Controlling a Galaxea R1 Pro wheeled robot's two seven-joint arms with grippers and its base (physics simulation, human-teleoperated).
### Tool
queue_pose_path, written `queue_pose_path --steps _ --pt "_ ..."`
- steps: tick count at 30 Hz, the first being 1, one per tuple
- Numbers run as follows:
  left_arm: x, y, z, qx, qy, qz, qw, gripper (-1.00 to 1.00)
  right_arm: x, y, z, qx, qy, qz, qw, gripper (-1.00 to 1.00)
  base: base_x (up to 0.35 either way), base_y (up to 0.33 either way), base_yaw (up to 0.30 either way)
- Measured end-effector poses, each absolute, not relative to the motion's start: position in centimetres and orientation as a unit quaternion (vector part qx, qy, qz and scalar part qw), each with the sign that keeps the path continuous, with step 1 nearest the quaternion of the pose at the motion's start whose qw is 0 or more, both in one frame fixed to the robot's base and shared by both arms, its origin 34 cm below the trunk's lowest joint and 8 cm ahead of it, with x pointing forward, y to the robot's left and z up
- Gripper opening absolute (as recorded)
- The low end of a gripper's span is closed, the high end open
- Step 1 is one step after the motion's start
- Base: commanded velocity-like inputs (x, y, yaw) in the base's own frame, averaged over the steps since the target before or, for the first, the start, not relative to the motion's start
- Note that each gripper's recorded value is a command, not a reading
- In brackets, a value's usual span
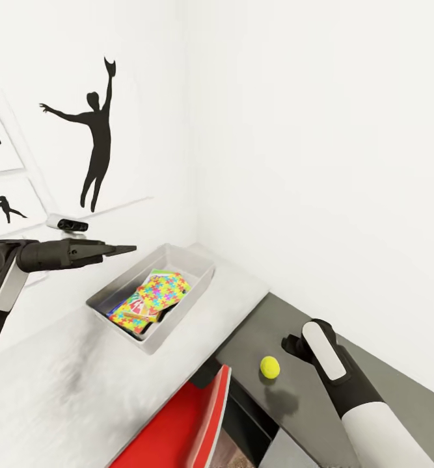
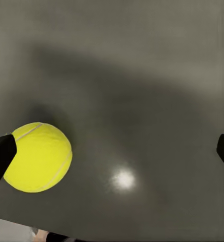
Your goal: Put all the toys in the child's room - the three board games (two on the bed and one on the table), the two jigsaw puzzles on the table, and the tennis ball on the table - inside the toy box on the table in the child's room.
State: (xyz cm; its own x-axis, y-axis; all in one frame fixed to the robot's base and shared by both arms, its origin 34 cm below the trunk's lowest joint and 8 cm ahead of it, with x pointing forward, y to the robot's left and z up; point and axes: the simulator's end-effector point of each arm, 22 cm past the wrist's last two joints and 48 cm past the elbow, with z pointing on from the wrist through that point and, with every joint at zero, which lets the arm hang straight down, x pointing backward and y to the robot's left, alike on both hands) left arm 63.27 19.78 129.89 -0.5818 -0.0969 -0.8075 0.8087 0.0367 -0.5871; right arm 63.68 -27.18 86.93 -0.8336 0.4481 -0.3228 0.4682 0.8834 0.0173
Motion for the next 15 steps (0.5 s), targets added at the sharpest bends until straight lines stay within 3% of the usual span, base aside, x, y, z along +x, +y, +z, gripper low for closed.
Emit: queue_pose_path --steps 5,15 --pt "63.5 19.9 130.0 0.289 0.626 -0.629 0.361 1.0 63.6 -26.6 86.5 0.235 0.959 -0.03 0.157 1.0 0.0 0.0 -0.012" --pt "63.9 19.8 129.1 0.287 0.63 -0.629 0.354 1.0 63.4 -26.3 85.7 0.233 0.96 -0.03 0.15 1.0 0.0 0.0 0.142"
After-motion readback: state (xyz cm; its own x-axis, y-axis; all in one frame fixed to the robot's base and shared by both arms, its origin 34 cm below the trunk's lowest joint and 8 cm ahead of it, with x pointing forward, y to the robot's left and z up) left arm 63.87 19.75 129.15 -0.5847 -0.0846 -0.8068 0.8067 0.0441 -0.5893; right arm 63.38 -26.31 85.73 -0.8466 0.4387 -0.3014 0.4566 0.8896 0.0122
